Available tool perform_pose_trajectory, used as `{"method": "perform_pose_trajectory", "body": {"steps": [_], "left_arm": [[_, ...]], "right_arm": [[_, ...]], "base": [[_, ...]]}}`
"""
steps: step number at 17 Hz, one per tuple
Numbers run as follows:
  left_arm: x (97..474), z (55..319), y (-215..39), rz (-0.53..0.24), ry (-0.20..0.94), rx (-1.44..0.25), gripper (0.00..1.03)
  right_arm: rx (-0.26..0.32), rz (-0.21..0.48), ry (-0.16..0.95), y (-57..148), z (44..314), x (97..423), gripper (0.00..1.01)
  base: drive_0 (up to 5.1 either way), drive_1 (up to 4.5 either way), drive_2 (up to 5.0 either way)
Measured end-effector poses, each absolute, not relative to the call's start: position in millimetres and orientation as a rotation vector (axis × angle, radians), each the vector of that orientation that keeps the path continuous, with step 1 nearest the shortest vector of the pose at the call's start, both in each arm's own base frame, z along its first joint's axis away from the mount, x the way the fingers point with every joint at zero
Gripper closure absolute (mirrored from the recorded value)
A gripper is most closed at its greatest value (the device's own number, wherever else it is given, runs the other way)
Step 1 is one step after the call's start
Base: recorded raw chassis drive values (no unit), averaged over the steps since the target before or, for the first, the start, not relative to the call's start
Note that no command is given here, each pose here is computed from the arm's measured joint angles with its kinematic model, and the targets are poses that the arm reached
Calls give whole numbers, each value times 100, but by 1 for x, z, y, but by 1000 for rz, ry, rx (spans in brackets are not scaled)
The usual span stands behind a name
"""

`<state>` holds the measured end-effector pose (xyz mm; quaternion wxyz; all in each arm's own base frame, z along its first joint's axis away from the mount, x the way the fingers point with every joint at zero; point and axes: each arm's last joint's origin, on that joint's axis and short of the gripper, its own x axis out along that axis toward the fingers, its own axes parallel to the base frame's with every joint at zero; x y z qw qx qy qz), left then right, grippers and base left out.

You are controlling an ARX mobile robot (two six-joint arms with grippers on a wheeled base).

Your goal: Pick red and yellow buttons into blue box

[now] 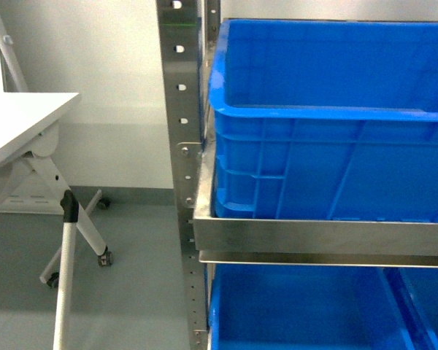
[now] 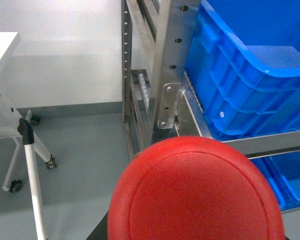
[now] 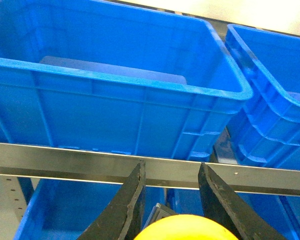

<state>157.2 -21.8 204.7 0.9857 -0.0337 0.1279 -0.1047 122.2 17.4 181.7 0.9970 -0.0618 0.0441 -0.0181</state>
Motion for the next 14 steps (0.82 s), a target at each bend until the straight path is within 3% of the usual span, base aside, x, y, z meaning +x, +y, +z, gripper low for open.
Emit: {"method": "perform_pose_trajectory", "body": {"steps": [14], "left_arm": [[157, 205, -22, -210, 259, -68, 78]], "right_arm": [[-123, -36, 85, 17, 182, 122, 72]], "base": [[504, -236, -236]]}}
